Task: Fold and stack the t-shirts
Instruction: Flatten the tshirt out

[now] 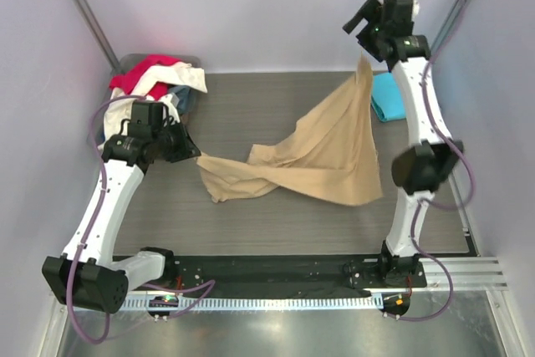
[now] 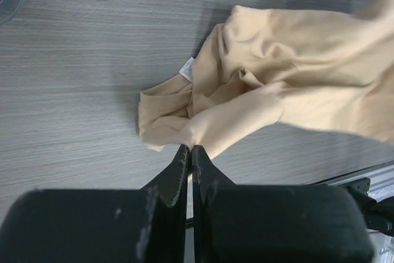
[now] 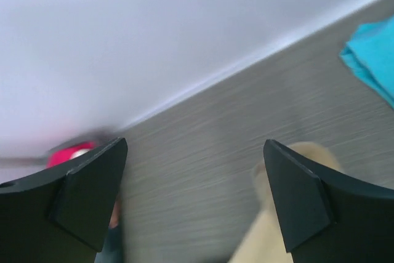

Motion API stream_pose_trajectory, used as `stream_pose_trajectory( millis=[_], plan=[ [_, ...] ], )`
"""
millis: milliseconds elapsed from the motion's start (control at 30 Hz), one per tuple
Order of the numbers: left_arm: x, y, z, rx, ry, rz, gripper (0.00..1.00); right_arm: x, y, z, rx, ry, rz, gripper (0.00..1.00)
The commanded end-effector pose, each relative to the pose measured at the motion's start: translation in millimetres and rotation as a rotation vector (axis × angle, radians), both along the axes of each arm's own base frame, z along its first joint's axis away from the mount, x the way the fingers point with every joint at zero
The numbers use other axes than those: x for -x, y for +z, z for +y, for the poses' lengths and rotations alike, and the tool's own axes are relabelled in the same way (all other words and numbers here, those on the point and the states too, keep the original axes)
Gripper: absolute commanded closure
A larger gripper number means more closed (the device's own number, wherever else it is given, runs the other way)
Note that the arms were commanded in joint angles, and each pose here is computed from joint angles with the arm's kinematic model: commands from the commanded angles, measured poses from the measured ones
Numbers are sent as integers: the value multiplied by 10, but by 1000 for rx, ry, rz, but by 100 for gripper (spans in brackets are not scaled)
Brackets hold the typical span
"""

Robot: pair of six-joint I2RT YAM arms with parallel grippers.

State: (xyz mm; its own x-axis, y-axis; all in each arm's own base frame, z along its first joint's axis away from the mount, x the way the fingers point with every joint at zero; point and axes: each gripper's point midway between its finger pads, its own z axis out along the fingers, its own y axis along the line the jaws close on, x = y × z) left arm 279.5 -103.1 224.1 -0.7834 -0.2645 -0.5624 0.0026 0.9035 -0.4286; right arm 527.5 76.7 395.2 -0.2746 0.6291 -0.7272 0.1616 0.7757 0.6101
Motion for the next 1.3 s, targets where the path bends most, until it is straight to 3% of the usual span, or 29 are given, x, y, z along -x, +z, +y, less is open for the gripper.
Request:
stream_pose_trajectory(
  millis=[0, 100, 167, 200, 267, 300, 367, 400, 467, 500, 700, 800, 1167, 1267],
  plan=[
    [72, 227, 3, 8, -25, -60, 100, -330, -1263, -323, 78, -12, 364, 0],
    [124, 178, 20, 1, -24, -50, 100, -42, -1437, -464, 142, -32, 445, 1],
    [137, 167, 19, 2, -24, -48, 100, 58, -1342, -512, 150, -40, 393, 0],
    [145, 162, 11, 7, -25, -45, 100, 240, -1622, -583, 166, -51, 466, 0],
    [161, 157, 0, 14, -30, -46, 100, 553, -1398, -626, 169, -62, 419, 0],
    [166, 149, 3, 14, -28, -47, 100, 812, -1714, -633, 173, -54, 494, 0],
    [166, 110, 25, 7, -19, -49, 100, 1154, -1525, -571, 144, -39, 404, 0],
    [164, 102, 26, 5, -18, -52, 100, 1432, -1956, -541, 119, -28, 490, 0],
    [141, 65, 30, 3, -16, -53, 100, 1721, -1975, -461, 79, -4, 449, 0],
    [135, 46, 25, 3, -18, -50, 100, 1972, -2329, -373, 46, 36, 534, 0],
    [106, -54, 0, 15, -23, -43, 100, 2686, -2865, 264, -3, 206, 621, 6],
    [116, -108, -8, 22, -19, -35, 100, 2805, -3008, 473, 31, 249, 644, 10],
    [222, -258, 15, 23, -7, -19, 100, 2585, -3281, 555, 140, 255, 666, 32],
    [250, -305, 14, 25, -5, -13, 100, 2568, -3335, 620, 189, 268, 674, 33]
  ],
)
